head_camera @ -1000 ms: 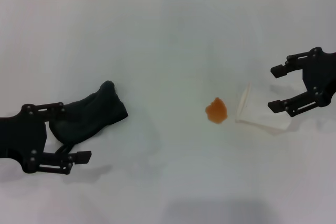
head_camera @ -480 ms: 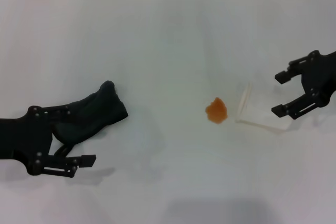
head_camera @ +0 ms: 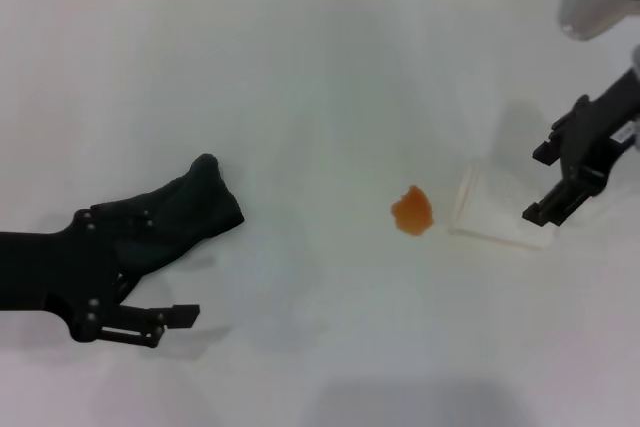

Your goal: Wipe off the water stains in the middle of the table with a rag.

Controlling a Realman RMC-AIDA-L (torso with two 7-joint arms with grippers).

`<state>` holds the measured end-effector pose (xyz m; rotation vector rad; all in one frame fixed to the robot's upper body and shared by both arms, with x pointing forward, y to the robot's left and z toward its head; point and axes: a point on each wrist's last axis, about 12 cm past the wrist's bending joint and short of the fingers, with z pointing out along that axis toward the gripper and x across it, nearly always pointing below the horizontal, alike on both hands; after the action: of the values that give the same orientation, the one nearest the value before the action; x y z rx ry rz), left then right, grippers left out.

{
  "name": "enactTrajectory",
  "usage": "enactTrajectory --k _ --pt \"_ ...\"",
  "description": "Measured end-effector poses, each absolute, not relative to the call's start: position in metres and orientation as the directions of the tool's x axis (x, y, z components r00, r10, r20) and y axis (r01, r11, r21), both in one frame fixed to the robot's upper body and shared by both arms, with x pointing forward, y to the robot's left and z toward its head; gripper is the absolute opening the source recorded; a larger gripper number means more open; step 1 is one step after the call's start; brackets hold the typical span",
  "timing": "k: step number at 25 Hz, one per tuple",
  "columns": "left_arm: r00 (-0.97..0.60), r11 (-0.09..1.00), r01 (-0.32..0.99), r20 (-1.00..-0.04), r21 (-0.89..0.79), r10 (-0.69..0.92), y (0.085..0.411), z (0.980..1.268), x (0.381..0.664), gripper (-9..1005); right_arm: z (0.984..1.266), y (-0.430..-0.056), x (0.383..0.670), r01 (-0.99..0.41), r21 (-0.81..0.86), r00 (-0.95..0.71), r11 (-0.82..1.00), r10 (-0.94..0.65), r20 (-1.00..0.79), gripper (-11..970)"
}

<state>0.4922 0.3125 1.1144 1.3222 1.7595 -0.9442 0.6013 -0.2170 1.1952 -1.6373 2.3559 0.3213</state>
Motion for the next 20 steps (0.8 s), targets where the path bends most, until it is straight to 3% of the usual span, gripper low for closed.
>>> enactTrajectory --k 6,20 --pt "-0.207 0.206 0.971 -0.870 -0.125 0.448 0.309 1.111 0.495 888 1.192 -0.191 0.605 -0.947 0.042 -0.318 0.317 -0.919 -0.234 848" --pt "-0.204 0.179 0.974 -0.870 -0.136 0.448 0.297 1.109 0.496 888 1.164 -0.172 0.614 -0.952 0.014 -0.304 0.306 -0.941 -0.145 846"
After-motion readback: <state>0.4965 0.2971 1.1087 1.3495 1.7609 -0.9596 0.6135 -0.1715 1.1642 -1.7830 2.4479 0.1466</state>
